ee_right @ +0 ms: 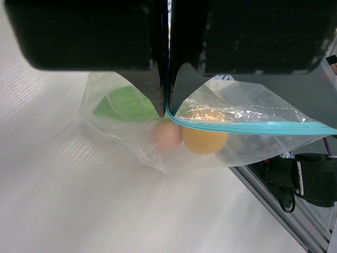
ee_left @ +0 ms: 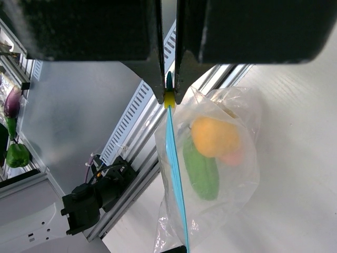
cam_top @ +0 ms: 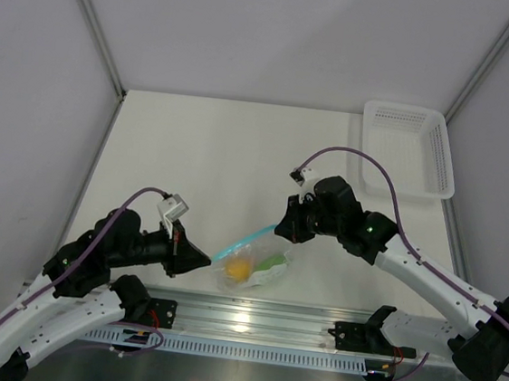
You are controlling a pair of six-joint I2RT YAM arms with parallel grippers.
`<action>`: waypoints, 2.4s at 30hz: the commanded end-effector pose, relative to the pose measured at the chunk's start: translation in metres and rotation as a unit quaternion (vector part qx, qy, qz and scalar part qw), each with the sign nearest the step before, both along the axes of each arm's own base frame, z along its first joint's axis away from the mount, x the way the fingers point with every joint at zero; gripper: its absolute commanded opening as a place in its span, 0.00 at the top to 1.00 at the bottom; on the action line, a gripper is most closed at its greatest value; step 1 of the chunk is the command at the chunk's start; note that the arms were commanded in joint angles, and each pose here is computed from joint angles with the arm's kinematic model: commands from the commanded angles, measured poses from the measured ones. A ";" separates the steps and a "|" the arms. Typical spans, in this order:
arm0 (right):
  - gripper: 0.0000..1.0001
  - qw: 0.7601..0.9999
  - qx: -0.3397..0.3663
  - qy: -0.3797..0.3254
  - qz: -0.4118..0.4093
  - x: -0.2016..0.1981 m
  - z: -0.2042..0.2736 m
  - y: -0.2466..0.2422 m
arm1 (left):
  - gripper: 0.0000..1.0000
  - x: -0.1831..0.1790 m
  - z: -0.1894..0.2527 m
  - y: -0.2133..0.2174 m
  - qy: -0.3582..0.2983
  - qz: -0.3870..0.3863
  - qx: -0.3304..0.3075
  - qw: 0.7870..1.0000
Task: Place the food in the zip-top bag and seal the zipper
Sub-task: Zip the zipper food storage bag at the center of the board, then place the zipper food storage bag at the center of the board.
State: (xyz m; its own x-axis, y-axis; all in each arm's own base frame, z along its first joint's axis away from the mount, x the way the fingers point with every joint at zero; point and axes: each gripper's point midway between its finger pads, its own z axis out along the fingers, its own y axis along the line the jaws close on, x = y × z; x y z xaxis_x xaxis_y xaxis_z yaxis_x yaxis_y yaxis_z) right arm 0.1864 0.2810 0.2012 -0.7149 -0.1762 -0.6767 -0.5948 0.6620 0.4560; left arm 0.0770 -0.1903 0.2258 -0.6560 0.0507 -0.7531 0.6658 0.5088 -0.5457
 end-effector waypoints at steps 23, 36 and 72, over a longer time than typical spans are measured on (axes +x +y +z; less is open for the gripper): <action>1.00 1.000 -0.006 -0.022 -0.017 0.011 0.008 0.003 | 0.46 -0.002 0.021 0.012 -0.009 0.034 -0.023 0.999; 1.00 0.999 -0.015 -0.027 -0.026 0.059 0.008 0.021 | 0.00 0.013 0.058 0.061 -0.081 0.163 -0.043 0.982; 1.00 0.914 0.113 0.153 -0.358 0.353 -0.127 -0.008 | 0.01 -0.020 0.042 0.040 -0.048 0.058 -0.065 0.995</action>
State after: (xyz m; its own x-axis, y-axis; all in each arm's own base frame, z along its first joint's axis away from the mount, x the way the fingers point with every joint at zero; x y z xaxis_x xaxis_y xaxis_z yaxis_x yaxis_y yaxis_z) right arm 0.5301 0.2705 0.0635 -0.8015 0.4685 -0.3715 0.1137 0.7294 0.6746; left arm 0.0540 -0.1467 0.2678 -0.5674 -0.1145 -0.8154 0.6672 0.5164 -0.5368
